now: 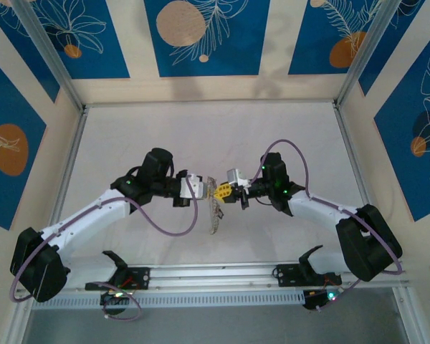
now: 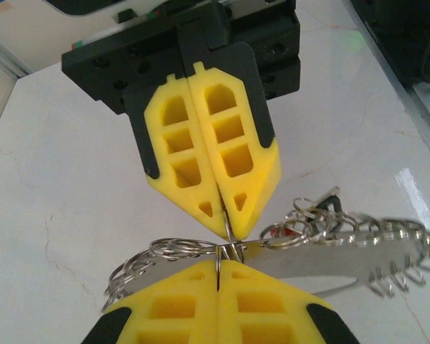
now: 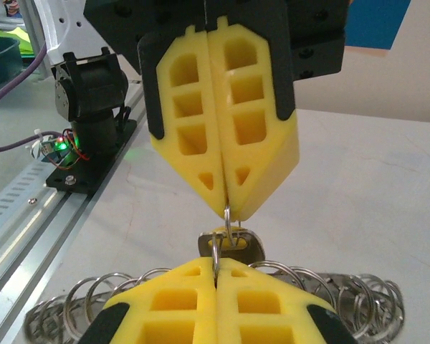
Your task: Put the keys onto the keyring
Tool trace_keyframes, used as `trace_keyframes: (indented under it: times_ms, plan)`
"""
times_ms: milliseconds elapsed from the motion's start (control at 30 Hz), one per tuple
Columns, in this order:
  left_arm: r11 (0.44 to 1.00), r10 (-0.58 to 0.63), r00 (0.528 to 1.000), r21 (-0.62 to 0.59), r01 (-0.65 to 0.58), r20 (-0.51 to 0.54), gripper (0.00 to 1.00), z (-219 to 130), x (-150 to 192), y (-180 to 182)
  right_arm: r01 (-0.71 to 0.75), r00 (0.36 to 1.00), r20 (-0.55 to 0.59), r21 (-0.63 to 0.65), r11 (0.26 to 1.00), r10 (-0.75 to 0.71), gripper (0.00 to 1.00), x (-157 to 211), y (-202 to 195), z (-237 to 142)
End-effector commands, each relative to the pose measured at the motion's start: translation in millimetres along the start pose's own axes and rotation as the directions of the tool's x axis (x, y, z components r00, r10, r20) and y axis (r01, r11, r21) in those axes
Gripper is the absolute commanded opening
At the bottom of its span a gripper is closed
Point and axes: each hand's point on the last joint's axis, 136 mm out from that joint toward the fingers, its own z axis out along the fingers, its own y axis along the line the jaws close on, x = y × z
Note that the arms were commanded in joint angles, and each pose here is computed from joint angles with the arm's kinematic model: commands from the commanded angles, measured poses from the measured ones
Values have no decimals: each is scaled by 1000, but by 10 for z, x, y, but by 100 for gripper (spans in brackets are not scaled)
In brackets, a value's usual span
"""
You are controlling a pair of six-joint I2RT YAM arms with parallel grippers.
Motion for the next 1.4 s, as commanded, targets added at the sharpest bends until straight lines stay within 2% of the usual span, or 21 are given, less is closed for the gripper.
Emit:
trace_keyframes:
  times_ms: [0, 500, 767, 1367]
  plan:
    - [999, 29, 1000, 12, -29, -9, 0, -13, 5, -79, 16, 999, 39, -33, 999, -14, 0, -169, -16, -2]
    - [999, 49, 999, 6, -49, -1, 0, -21, -56, -89, -48, 999, 22, -72, 996, 50, 0, -100, 1, 37]
    - [998, 65, 998, 25, -65, -17, 0, 10, -32, -155, -98, 995, 8, -55, 994, 99, 0, -84, -69, 38]
    - [999, 47, 997, 11, -47, -53, 0, 36, 59, -178, -125, 990, 61, 7, 992, 124, 0, -133, -188, -105]
